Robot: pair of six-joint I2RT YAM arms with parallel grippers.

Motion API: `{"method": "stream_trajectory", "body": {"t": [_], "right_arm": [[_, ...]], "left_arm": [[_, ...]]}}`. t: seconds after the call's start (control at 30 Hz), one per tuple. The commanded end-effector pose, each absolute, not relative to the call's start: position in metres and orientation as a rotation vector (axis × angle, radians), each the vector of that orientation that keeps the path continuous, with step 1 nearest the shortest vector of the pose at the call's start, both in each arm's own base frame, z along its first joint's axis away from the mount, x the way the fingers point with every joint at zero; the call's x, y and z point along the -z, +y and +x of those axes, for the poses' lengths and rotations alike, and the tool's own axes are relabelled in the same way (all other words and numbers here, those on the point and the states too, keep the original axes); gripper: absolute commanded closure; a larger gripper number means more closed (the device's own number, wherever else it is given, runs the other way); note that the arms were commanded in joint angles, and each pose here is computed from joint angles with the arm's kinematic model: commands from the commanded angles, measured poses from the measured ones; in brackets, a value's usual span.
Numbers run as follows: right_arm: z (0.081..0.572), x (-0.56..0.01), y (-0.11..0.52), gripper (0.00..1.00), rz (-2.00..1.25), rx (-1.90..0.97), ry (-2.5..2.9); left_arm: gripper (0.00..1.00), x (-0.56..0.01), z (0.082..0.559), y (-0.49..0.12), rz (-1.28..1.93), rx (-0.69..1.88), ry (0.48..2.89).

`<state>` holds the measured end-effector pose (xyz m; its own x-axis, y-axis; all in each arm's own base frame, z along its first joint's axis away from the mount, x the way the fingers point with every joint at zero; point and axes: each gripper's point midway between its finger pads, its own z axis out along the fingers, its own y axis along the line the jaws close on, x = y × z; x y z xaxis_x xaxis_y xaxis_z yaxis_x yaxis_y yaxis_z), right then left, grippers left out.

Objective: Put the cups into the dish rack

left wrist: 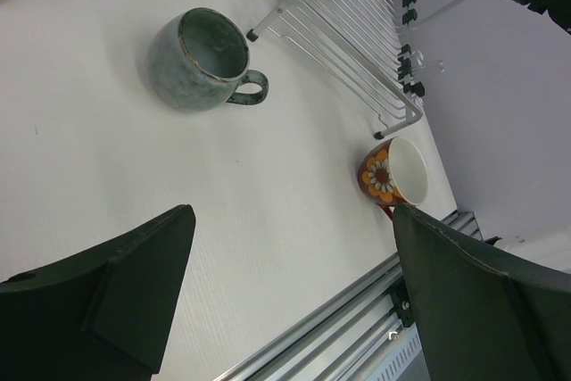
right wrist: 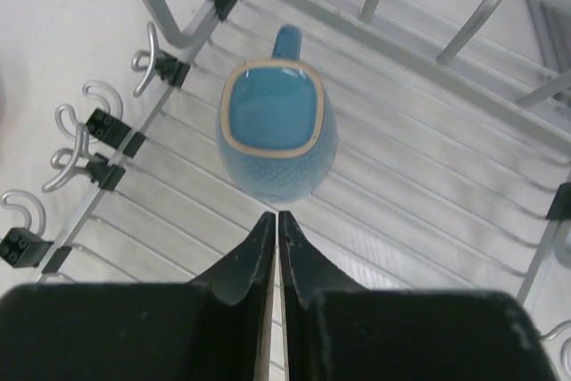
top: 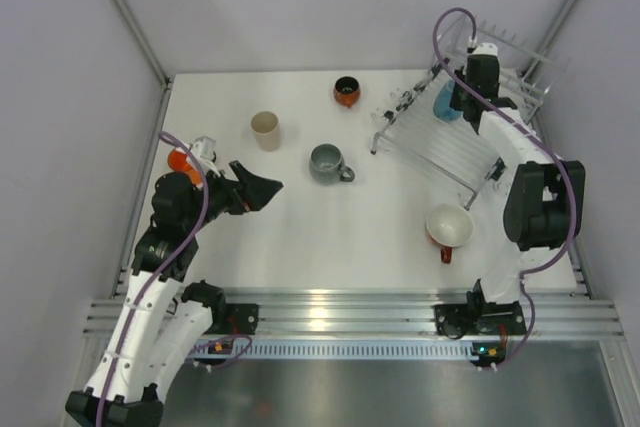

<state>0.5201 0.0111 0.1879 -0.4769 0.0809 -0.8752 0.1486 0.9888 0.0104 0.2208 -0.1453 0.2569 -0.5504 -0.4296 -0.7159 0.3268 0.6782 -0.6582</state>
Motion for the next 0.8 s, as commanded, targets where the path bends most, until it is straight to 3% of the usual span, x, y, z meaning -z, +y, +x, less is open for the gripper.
{"method": "stream_trajectory", "body": {"t": [0.0,0.77], "right_arm": [[0.524,-0.177,0.017,1.0,0.141,0.058,2.078],[0.592,-0.138,0.005,1.0,0.121,0.157,2.037]], "left_arm": [[0.02,-0.268,0.218,-0.146,-0.064,0.991,1.872],[0.02,-0.264,0.23,-0.143,-0.066,0.94,1.897]]}}
